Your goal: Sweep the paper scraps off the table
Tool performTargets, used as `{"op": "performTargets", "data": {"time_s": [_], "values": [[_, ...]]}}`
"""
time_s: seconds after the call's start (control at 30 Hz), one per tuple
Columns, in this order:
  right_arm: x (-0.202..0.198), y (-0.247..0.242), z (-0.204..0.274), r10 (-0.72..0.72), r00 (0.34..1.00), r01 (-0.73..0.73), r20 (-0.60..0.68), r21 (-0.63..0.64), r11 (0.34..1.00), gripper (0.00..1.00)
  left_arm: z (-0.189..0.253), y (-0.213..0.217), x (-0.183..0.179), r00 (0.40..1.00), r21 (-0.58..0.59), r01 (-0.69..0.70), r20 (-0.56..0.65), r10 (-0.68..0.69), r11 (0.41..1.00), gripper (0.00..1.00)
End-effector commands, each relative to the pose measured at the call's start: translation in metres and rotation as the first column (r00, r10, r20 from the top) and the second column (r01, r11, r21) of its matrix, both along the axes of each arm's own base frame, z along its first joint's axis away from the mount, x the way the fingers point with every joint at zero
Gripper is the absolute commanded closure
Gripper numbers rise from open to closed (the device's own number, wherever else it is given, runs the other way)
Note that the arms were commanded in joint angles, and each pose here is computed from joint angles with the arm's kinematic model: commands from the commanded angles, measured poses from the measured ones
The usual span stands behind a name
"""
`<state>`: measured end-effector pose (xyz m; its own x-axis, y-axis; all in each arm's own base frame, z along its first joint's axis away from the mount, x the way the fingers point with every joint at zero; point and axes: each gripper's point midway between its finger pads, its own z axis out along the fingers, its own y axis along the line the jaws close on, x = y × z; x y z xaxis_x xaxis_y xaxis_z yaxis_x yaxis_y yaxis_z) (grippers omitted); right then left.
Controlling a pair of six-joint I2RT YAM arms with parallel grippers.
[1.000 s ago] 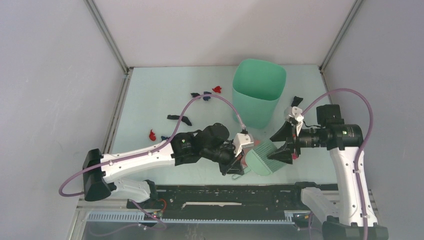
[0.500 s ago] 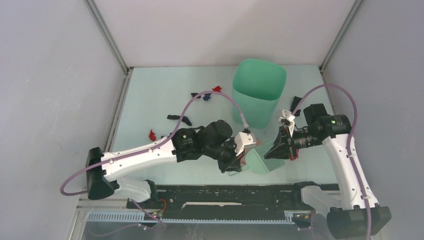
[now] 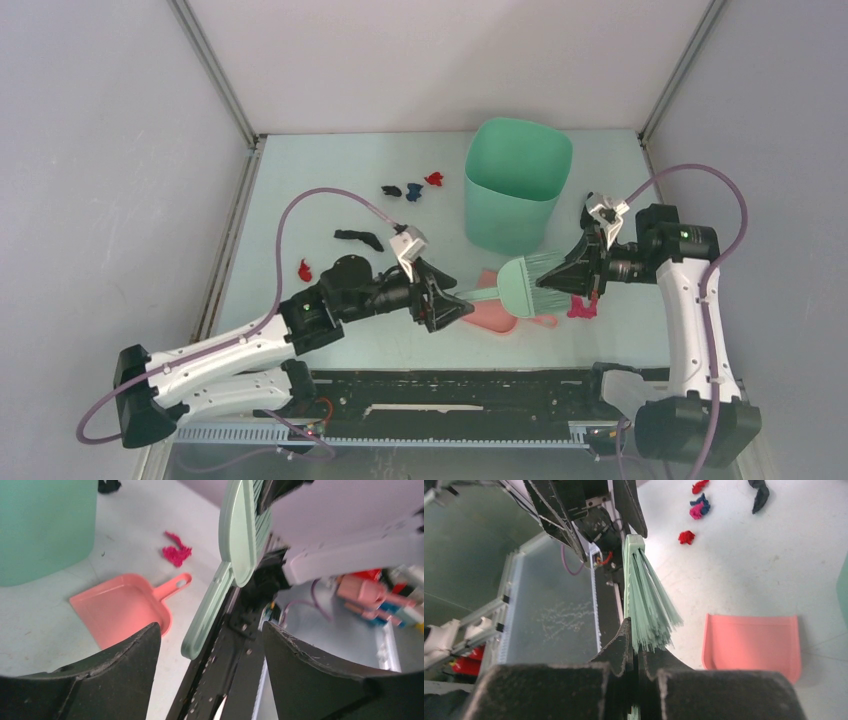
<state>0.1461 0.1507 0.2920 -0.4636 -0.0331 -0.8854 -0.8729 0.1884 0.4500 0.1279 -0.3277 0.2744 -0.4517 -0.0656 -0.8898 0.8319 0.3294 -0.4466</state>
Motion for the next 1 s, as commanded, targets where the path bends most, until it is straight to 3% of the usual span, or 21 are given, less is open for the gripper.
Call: {"op": "performTargets", "data": {"time_s": [0.0,0.37,0.47,0.97], "values": [[0.003,0.005,0.026,0.003,0.999,0.004,-0.049,0.138,0.990,1.00,0.041,0.002,0.014,0.997,-0.236,-0.067,-0.039,0.060,0.969,0.21],[0.003,0.006,0.029,0.009,0.998,0.003,-0.069,0.166,0.986,1.00,0.043,-0.012,0.002,0.997,-0.252,0.060,-0.038,-0.072,0.966,0.43],[0.003,0.005,0.029,0.006,0.997,0.007,-0.074,0.172,0.985,1.00,0.042,-0.016,0.000,0.994,-0.246,0.085,-0.040,-0.098,0.966,0.45],[0.004,0.005,0.026,0.003,0.996,0.013,-0.084,0.183,0.983,1.00,0.042,-0.020,-0.003,0.990,-0.252,0.114,-0.047,-0.130,0.961,0.70]]}}
